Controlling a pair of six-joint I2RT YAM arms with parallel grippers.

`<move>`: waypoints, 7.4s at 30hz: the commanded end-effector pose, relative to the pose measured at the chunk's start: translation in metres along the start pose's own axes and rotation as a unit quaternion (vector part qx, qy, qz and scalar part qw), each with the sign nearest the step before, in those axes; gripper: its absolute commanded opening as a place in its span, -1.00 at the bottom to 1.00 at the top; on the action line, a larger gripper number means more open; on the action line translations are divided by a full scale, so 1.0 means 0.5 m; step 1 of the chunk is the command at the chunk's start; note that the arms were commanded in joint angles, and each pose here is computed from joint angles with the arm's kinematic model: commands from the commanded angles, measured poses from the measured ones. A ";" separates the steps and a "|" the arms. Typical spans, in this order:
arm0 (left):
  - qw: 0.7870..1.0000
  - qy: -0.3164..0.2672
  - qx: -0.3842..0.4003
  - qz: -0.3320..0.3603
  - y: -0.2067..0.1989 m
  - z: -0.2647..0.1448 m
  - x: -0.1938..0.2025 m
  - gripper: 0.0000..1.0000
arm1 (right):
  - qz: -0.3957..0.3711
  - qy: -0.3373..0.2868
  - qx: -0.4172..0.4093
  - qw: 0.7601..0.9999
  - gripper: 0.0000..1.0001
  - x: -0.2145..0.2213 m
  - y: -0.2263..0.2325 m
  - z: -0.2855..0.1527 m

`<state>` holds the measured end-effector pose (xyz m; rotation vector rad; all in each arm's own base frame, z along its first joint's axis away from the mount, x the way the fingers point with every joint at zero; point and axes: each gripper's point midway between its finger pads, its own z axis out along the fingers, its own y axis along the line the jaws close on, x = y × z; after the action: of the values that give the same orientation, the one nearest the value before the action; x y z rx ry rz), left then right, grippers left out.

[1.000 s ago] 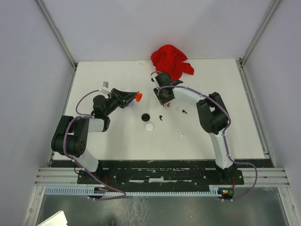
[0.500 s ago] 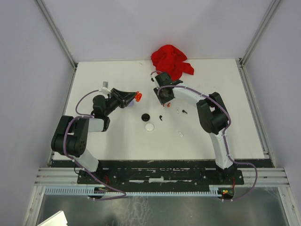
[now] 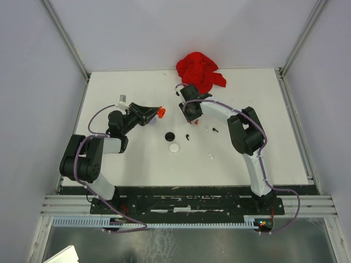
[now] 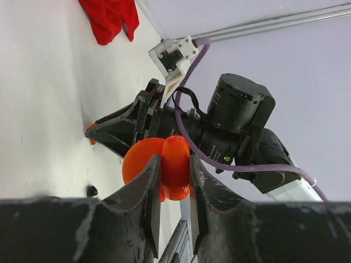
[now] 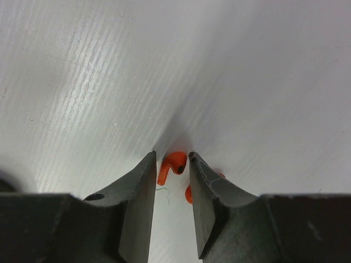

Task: Insert the wireless bluetooth earbuds into the charging case
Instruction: Pick up the earbud from the center of the board, then place the earbud in the charging case.

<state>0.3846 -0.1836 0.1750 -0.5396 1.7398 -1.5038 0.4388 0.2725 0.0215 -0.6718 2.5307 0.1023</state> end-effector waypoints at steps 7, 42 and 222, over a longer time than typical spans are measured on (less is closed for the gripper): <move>1.000 -0.008 0.027 -0.001 -0.031 -0.003 -0.011 -0.94 | 0.009 -0.017 0.001 1.000 -0.27 -0.033 0.001 -0.004; 1.000 0.000 0.024 -0.020 -0.029 -0.005 -0.003 -0.94 | 0.015 -0.271 -0.071 0.960 -0.97 -0.207 0.030 -0.222; 0.994 0.031 0.014 -0.107 -0.037 0.059 0.064 -0.94 | 0.029 -0.206 -0.046 0.977 0.52 -0.112 0.106 -0.257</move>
<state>0.3878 -0.2268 0.1624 -0.7976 1.8011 -1.6973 0.3807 0.3134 0.1385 -0.5943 2.2005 0.3657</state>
